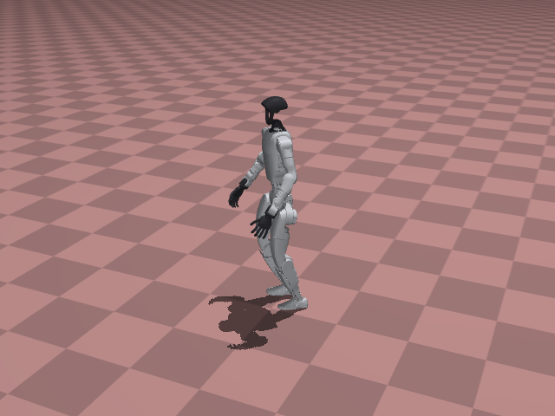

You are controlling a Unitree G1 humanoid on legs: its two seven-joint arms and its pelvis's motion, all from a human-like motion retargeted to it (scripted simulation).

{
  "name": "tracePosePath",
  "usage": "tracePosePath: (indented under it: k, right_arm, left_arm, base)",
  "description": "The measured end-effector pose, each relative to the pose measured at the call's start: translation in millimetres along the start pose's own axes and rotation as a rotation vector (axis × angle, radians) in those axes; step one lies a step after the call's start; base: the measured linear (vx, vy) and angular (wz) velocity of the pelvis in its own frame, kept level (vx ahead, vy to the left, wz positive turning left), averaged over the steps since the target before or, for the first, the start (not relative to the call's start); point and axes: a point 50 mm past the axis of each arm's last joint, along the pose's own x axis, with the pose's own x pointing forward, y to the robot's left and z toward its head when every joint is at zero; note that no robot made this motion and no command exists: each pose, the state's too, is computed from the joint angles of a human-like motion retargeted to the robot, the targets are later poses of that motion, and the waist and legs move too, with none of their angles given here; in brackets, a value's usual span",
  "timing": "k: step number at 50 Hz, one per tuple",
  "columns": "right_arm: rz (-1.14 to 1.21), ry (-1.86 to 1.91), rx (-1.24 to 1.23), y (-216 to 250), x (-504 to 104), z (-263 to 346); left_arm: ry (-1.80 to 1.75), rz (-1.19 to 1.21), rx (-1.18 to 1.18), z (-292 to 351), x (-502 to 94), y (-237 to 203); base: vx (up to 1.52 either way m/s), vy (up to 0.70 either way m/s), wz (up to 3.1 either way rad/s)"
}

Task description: Sport exercise

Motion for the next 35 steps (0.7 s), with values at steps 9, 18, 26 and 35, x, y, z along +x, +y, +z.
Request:
tracePosePath:
  k: [9,18,26,35]
  right_arm:
    - [0.171,0.3,0.048,61.3,-12.8,-58.2]
    - [0.2,0.348,0.073,76.8,-15.8,-63.7]
    - [0.195,0.361,0.062,75.5,-16.7,-66.7]
    - [0.182,0.385,0.065,69.4,-19.3,-74.2]
  left_arm:
    - [0.376,-0.157,0.103,-69.4,-9.9,-50.4]
    - [0.419,-0.154,0.091,-73.3,-10.7,-58.3]
    - [0.415,-0.131,0.049,-71.4,-9.8,-61.1]
    - [0.429,-0.137,-0.023,-71.6,-10.7,-70.7]
  base:
    - [-0.04,-0.09,0.0]
    - [-0.01,-0.03,0.0]
    - [0.0,0.0,0.0]
    - [0.01,0.03,0.03]
